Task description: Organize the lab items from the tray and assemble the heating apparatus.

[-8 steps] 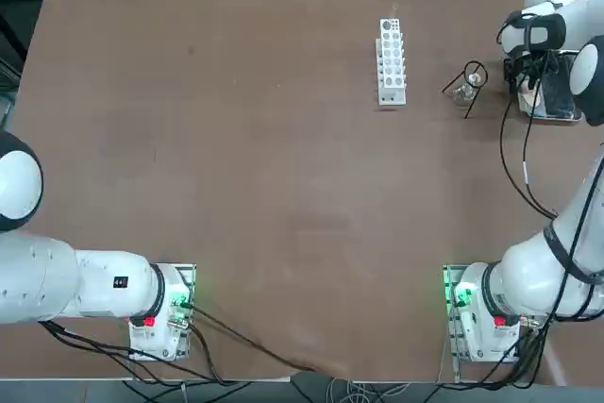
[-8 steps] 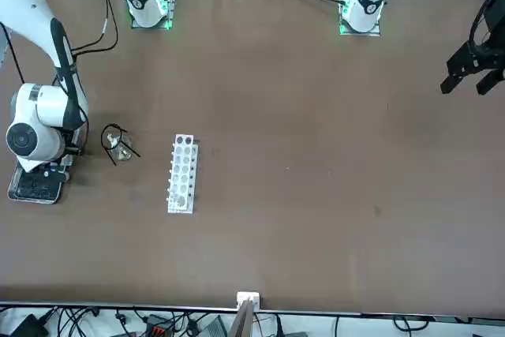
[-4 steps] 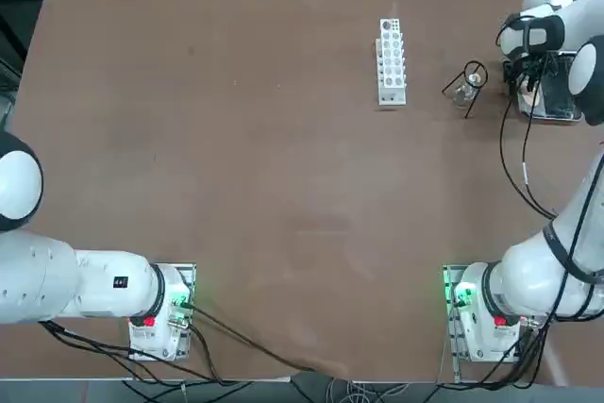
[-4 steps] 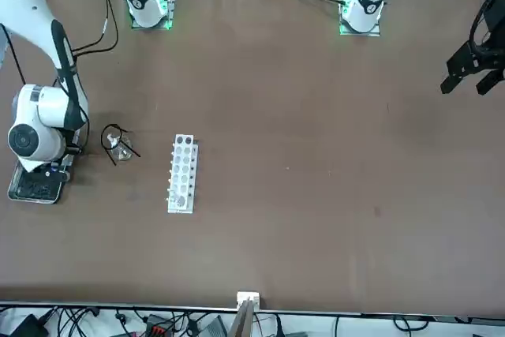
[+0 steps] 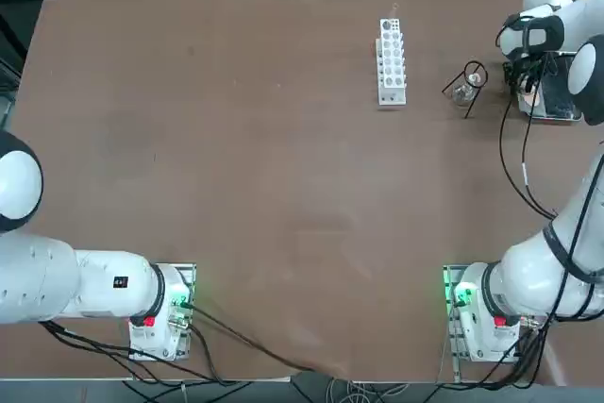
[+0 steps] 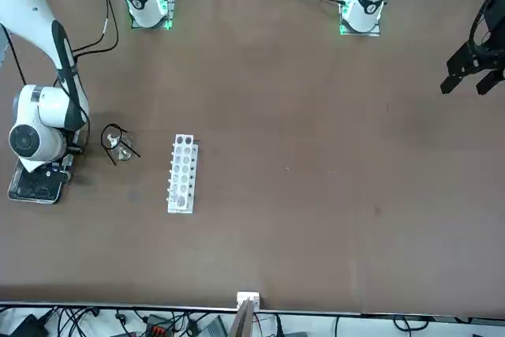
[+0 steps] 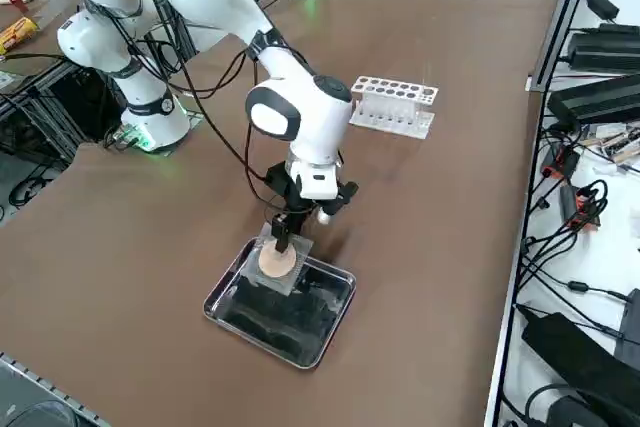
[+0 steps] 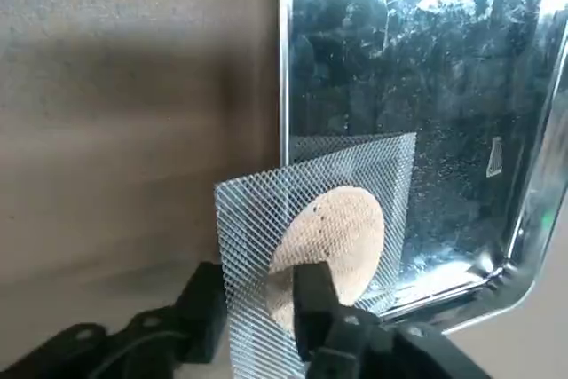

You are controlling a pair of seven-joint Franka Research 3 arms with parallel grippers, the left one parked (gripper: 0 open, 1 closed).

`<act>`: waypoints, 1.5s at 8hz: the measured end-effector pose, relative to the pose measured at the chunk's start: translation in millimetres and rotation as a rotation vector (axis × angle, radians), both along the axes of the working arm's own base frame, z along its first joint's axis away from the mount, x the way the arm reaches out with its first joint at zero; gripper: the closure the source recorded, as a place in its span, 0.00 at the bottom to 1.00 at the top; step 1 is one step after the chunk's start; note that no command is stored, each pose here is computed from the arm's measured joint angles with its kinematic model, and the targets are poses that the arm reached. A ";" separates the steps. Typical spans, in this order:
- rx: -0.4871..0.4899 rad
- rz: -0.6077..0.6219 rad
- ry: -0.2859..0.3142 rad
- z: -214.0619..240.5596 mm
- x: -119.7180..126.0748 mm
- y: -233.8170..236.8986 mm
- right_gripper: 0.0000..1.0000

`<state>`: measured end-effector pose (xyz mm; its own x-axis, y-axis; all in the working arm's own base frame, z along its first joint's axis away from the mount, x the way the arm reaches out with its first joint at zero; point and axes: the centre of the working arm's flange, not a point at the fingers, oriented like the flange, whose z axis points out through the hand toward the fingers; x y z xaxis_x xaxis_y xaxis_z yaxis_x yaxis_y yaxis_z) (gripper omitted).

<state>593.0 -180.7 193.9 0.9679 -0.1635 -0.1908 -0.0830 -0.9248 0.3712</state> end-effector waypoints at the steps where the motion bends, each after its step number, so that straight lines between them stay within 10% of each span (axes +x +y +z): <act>1: -0.001 -0.001 -0.001 0.3 0.3 0.0 0.58; 12: -0.019 -0.042 -0.051 22.6 10.4 -1.2 0.76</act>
